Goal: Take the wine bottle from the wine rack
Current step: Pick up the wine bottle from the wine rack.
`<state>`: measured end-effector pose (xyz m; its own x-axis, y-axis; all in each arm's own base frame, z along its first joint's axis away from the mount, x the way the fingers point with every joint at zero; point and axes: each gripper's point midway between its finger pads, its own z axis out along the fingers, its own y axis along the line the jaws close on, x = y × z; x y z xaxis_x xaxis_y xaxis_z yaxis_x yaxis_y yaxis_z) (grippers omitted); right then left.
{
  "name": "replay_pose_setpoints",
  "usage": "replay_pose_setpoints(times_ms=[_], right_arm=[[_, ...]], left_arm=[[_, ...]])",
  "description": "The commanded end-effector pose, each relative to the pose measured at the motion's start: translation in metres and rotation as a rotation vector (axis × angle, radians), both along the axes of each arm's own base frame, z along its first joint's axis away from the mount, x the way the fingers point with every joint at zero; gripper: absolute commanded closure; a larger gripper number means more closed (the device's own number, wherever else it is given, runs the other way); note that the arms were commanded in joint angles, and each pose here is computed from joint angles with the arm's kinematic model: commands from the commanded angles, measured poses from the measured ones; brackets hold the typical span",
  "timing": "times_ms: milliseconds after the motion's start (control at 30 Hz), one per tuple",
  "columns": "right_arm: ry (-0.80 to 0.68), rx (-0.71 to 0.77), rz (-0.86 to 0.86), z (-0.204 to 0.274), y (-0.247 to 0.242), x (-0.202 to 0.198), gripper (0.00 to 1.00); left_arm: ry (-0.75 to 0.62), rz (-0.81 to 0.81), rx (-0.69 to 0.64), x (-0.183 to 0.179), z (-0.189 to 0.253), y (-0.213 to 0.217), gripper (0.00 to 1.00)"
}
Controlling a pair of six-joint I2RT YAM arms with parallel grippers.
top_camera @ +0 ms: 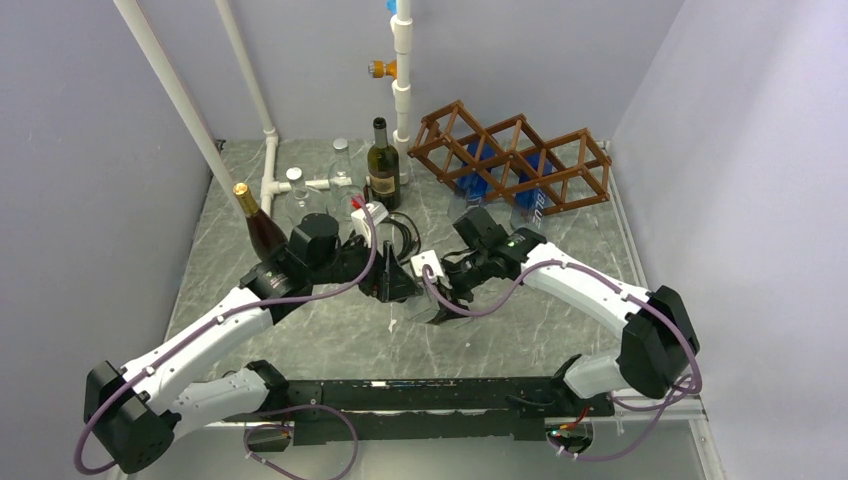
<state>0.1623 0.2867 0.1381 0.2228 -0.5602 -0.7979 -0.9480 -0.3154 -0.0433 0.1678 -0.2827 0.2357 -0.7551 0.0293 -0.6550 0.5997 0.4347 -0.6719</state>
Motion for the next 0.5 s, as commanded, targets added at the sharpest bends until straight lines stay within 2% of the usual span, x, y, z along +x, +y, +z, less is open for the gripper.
replay_pose_setpoints(times_ms=[0,467], right_arm=[[-0.017,0.250,0.085,0.049,0.020,-0.009,1.00],[-0.010,0.329,-0.024,0.048,0.002,0.012,1.00]], left_arm=[[-0.209,0.014,-0.134,0.020,0.040,-0.009,0.15],[-0.389,-0.051,-0.249,0.027,0.062,-0.024,0.14]])
